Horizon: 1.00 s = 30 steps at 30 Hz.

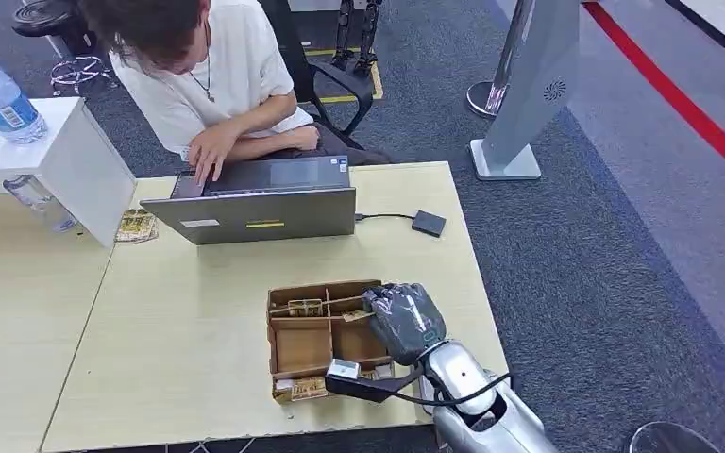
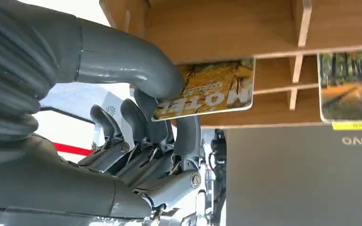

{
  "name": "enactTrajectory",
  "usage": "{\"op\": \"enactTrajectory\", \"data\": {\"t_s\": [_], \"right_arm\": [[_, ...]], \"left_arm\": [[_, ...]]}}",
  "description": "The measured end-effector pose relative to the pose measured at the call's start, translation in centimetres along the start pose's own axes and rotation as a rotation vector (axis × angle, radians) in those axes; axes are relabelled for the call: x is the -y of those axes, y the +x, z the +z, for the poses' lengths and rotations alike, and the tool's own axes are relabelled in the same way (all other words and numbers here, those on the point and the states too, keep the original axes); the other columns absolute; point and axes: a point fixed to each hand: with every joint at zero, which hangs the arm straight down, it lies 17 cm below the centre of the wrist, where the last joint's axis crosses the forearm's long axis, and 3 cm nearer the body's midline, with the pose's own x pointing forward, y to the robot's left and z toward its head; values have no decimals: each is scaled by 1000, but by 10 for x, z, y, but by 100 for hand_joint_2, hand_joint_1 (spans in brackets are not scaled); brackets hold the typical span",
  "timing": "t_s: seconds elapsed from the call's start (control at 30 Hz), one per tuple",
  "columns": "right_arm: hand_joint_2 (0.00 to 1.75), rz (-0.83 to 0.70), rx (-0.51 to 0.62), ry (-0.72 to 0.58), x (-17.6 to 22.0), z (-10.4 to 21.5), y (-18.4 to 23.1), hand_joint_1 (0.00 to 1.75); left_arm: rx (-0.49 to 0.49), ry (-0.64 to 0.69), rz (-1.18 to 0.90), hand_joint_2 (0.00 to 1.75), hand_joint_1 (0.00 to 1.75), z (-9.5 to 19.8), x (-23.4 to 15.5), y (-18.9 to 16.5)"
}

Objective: Pass the card to the sensor for recognition and then transmit it.

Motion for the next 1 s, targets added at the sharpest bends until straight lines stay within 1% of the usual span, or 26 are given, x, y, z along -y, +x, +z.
{"op": "enactTrajectory", "data": {"t_s": [0.07, 0.1, 0.23, 0.3, 0.37, 0.43, 0.47, 0.57, 0.6, 1.0], "right_arm": [[175, -1, 2, -12, 4, -1, 1, 154], [175, -2, 4, -24, 7, -1, 3, 159], [175, -9, 14, -67, 23, -3, 9, 159], [175, -12, 18, -89, 30, -3, 13, 168], [175, -13, 22, -114, 39, -3, 16, 166], [175, -15, 26, -141, 48, -2, 18, 171], [175, -15, 27, -151, 52, -2, 19, 169], [175, -13, 33, -186, 64, 0, 23, 171], [175, -13, 34, -195, 68, 1, 23, 175], [175, -9, 55, -318, 107, 6, 31, 175]], "left_arm": [[0, 0, 1, 0, 0, 0, 0, 0], [0, 0, 3, 0, 0, 0, 0, 0], [0, 1, 5, 0, 0, 0, 0, 0], [0, 1, 6, 0, 0, 0, 0, 0], [2, 2, 7, 0, 0, 0, 0, 0], [2, 3, 8, 0, 0, 0, -1, 0], [2, 3, 8, 0, 0, 0, -1, 0], [2, 4, 9, 0, 0, 0, -1, 0], [2, 4, 10, 0, 0, 0, -1, 0], [4, 7, 8, 0, 0, 0, -1, 1]]}}
